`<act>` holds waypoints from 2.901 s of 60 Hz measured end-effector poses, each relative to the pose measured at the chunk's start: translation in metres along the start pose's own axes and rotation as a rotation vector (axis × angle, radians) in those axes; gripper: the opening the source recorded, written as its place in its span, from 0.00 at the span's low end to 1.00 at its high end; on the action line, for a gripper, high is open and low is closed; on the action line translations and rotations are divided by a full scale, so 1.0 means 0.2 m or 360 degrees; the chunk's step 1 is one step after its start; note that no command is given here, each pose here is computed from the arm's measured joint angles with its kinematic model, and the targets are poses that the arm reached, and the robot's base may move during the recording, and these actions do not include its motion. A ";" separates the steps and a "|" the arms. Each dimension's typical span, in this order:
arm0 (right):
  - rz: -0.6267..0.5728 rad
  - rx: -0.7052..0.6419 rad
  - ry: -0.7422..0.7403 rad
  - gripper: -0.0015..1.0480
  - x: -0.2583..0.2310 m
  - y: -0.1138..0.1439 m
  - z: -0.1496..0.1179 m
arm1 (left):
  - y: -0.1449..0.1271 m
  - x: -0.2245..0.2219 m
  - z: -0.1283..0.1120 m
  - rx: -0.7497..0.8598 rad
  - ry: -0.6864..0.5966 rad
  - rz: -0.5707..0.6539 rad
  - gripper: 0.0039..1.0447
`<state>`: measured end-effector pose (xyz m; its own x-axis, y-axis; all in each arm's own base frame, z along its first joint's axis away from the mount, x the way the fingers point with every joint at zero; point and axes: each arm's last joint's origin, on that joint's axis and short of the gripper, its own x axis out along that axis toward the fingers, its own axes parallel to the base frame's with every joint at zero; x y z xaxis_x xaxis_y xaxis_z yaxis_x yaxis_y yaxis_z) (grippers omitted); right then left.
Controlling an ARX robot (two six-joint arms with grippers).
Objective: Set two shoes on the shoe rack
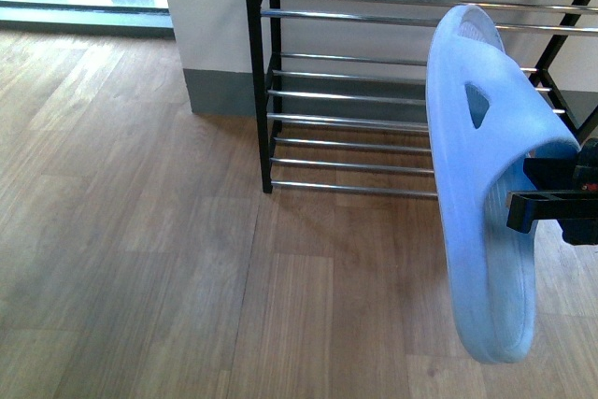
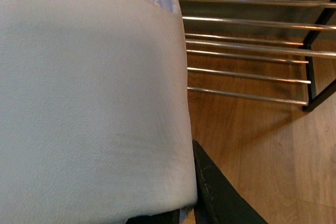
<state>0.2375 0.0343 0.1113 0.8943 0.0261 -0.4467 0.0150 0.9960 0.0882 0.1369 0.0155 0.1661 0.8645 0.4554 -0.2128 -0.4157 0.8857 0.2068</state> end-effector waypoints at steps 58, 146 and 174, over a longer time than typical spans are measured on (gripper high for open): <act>0.0000 0.0000 -0.0002 0.02 0.00 0.00 0.00 | 0.00 0.00 0.00 0.0000 0.0000 -0.0002 0.02; -0.0105 -0.0429 -0.0363 0.02 0.14 0.20 0.37 | 0.00 0.00 0.00 0.0003 0.0005 -0.0003 0.02; -0.0369 -0.1005 -0.0186 0.02 0.43 0.26 0.48 | 0.00 0.00 0.00 0.0002 0.0004 -0.0003 0.02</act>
<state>0.3578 0.0802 0.1632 0.9424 -0.1682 -0.2892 -0.0199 0.8347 -0.5504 0.1367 0.0153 0.1653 0.8644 0.4541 -0.2158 -0.4137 0.8864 0.2078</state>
